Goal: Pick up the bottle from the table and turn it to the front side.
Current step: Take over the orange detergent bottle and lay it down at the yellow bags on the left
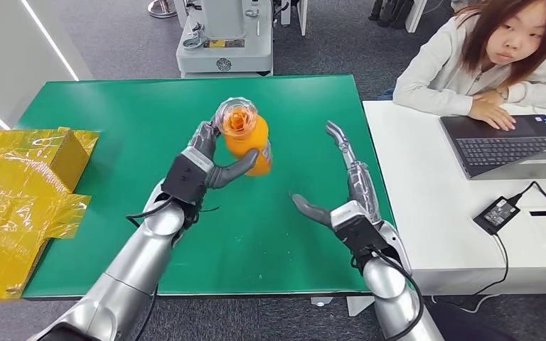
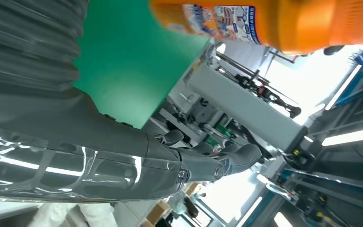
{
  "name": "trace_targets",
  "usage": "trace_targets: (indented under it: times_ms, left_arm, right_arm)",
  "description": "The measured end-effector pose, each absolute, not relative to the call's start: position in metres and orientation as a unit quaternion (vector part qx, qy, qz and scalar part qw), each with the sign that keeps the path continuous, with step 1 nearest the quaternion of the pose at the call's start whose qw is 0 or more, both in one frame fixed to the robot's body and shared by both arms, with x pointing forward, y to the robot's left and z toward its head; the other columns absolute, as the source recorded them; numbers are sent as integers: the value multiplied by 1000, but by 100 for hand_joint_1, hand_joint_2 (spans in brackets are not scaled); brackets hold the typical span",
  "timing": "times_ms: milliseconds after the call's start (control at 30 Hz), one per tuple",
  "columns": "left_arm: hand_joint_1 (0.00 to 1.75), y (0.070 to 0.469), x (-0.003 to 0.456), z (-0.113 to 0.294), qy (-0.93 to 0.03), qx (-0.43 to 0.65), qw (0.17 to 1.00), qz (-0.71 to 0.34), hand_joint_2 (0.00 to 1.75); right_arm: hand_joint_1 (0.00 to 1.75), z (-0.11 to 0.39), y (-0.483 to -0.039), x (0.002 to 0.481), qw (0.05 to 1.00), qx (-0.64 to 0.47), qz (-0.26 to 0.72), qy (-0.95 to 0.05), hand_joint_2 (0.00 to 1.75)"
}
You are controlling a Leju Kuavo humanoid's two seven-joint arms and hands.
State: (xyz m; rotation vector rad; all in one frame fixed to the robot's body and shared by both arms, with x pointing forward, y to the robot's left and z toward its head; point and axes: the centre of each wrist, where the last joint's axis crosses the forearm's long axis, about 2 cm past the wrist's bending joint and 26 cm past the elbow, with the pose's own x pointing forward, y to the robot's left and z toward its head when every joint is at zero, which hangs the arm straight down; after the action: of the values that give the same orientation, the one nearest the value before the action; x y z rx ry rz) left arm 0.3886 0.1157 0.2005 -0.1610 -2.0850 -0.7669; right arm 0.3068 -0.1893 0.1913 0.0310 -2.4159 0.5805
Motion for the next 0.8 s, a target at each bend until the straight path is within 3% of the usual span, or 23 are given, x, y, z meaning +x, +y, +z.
trace_targets:
  times_ms: [233,467,800]
  left_arm:
    - [175,130,400,225,-844,163,314,-403,175]
    - [175,142,406,238,-758,394,138,-502,175]
    - [175,152,421,236,-662,483,60,-570,175]
  right_arm:
    - [0,201,-190,298,302,16,218,-928,175]
    - [0,204,-190,295,293,13,216,-931,175]
    - [0,194,-198,286,295,-7,209,-932,175]
